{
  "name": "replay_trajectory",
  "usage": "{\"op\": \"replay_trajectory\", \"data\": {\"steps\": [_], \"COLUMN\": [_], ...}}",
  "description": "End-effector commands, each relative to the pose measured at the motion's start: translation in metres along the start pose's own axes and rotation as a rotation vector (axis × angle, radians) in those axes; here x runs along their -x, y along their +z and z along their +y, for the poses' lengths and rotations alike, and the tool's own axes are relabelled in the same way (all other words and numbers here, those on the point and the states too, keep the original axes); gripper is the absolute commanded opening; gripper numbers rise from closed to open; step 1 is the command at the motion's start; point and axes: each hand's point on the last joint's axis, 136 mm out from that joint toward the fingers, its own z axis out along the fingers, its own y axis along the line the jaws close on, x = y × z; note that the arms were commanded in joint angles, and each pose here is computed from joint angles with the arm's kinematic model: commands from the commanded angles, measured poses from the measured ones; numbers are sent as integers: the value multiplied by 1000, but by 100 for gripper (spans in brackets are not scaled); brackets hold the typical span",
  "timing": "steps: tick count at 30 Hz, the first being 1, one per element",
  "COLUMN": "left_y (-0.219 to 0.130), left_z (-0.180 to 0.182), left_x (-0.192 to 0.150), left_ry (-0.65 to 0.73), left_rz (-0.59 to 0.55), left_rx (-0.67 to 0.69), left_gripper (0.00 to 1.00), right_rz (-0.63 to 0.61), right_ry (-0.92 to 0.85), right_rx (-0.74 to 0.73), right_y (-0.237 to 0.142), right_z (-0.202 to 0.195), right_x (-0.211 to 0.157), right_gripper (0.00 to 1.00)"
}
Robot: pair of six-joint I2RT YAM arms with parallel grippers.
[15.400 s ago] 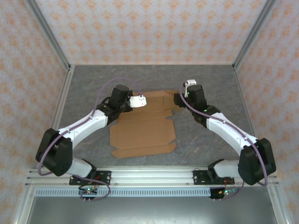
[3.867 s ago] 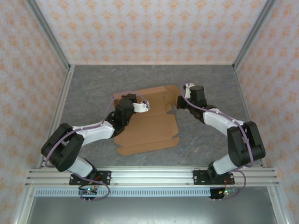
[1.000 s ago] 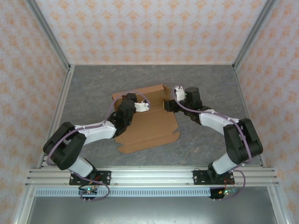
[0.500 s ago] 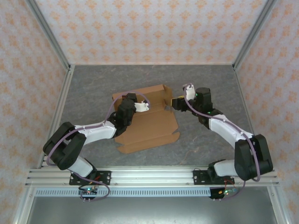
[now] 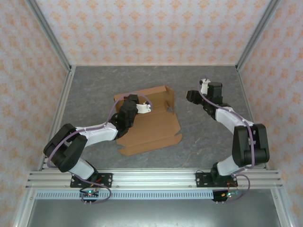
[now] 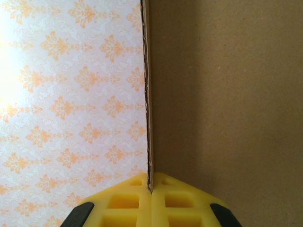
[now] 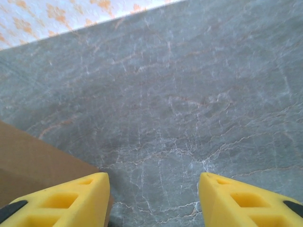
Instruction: Fold the paper box
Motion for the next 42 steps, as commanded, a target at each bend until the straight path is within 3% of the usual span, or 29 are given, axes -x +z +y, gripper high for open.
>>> {"op": "replay_trajectory", "data": {"steps": [1, 5, 12, 42], "left_y": [-1, -1, -1, -2], "left_z": [7, 8, 8, 11], "left_x": [7, 7, 7, 7], "left_ry": [0, -2, -5, -10], "left_rz": [-10, -13, -12, -15], "left_rx": [6, 8, 8, 10], "left_gripper": [0, 0, 0, 0], "right_rz": [52, 141, 263, 261], "right_ry": [-24, -39, -98, -322], "right_rx": [14, 86, 197, 468], "right_y": [16, 39, 44, 28], "right_z": [10, 23, 40, 99], "right_x": [-5, -13, -25, -42], "right_gripper": [53, 51, 50, 51]}}
